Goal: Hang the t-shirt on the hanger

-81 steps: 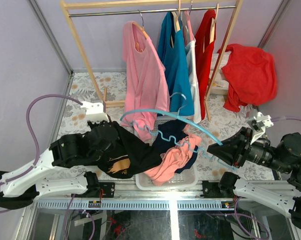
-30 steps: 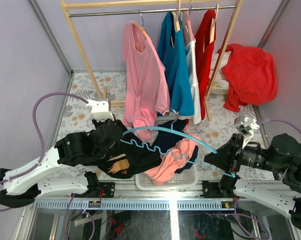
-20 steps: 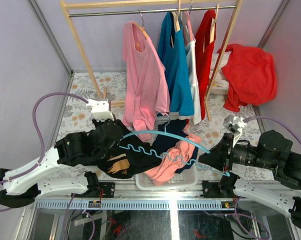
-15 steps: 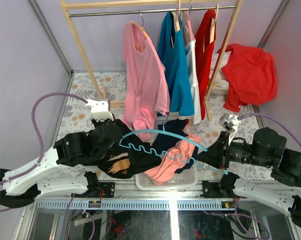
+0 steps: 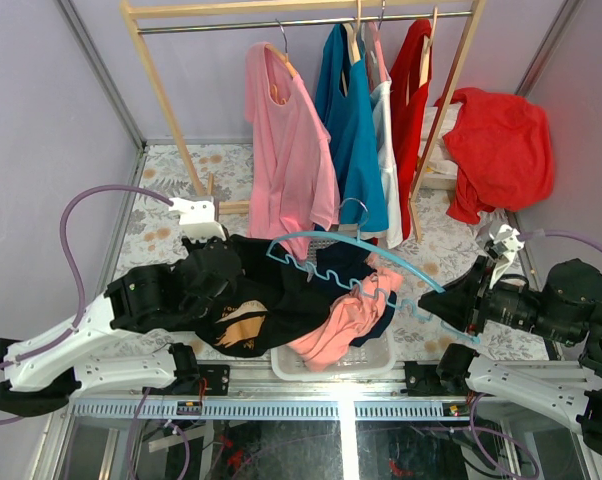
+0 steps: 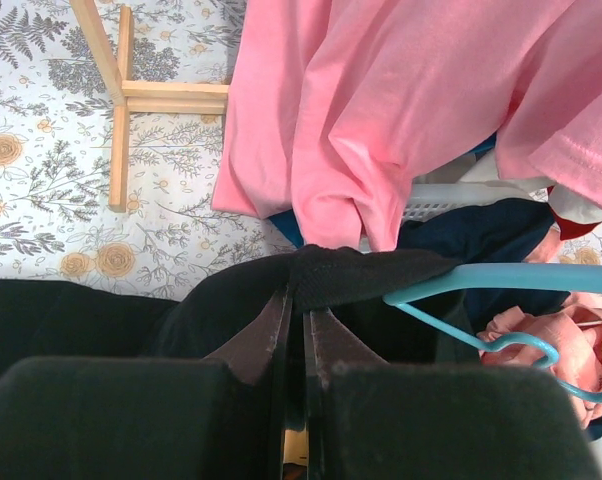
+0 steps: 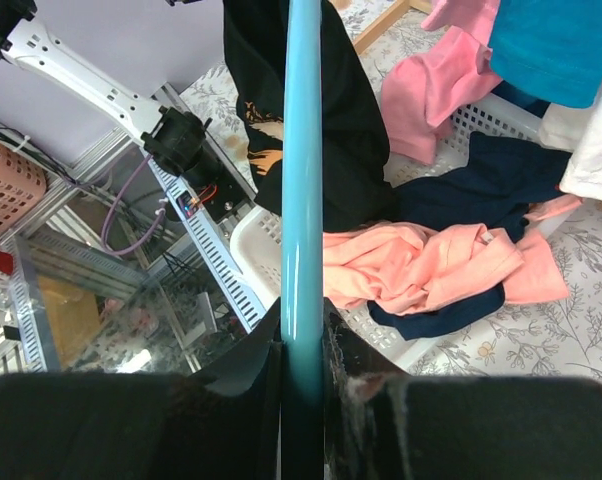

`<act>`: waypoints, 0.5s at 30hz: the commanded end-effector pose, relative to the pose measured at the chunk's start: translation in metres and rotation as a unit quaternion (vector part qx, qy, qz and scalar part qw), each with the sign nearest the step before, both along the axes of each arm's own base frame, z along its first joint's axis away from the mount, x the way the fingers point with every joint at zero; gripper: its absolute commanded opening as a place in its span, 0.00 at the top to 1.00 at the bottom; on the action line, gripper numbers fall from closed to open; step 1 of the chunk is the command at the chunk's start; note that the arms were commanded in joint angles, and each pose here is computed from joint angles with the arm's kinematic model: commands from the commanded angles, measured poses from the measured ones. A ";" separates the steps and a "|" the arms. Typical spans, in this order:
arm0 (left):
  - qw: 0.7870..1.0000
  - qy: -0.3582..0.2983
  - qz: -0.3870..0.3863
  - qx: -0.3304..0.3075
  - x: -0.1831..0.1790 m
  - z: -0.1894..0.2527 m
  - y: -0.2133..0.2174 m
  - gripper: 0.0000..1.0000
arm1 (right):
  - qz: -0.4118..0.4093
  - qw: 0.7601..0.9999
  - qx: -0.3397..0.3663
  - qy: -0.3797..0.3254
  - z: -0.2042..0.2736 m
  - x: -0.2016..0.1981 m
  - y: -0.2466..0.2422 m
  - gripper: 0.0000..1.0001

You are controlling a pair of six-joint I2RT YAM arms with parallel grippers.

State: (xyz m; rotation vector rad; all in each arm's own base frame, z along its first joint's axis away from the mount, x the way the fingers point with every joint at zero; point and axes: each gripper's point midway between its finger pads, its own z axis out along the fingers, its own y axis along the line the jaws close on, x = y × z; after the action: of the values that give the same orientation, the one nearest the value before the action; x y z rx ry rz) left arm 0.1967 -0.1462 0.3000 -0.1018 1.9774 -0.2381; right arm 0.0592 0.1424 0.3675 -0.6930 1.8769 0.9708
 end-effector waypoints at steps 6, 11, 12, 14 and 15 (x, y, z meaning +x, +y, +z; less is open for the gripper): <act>0.999 -0.021 -0.003 -0.031 0.007 0.020 -0.012 0.99 | 0.030 0.999 0.025 -0.019 0.003 -0.001 0.015 1.00; 0.999 -0.022 -0.004 -0.029 0.008 0.022 -0.015 0.99 | 0.070 0.997 0.041 -0.013 0.001 -0.012 0.025 1.00; 0.999 -0.022 -0.004 -0.030 0.008 0.022 -0.015 0.99 | 0.075 0.996 0.043 -0.012 0.000 -0.013 0.026 1.00; 0.999 -0.022 -0.005 -0.033 0.008 0.024 -0.016 0.99 | 0.079 0.996 0.046 -0.011 0.002 -0.015 0.027 1.00; 0.999 -0.022 -0.005 -0.033 0.008 0.024 -0.016 0.99 | 0.081 0.995 0.049 -0.012 0.004 -0.015 0.027 1.00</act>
State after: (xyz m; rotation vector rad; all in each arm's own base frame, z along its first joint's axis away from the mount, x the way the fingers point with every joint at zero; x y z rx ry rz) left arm 0.1999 -0.1562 0.2986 -0.0788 1.9854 -0.2347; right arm 0.0521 0.1592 0.3385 -0.7781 1.9126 1.0293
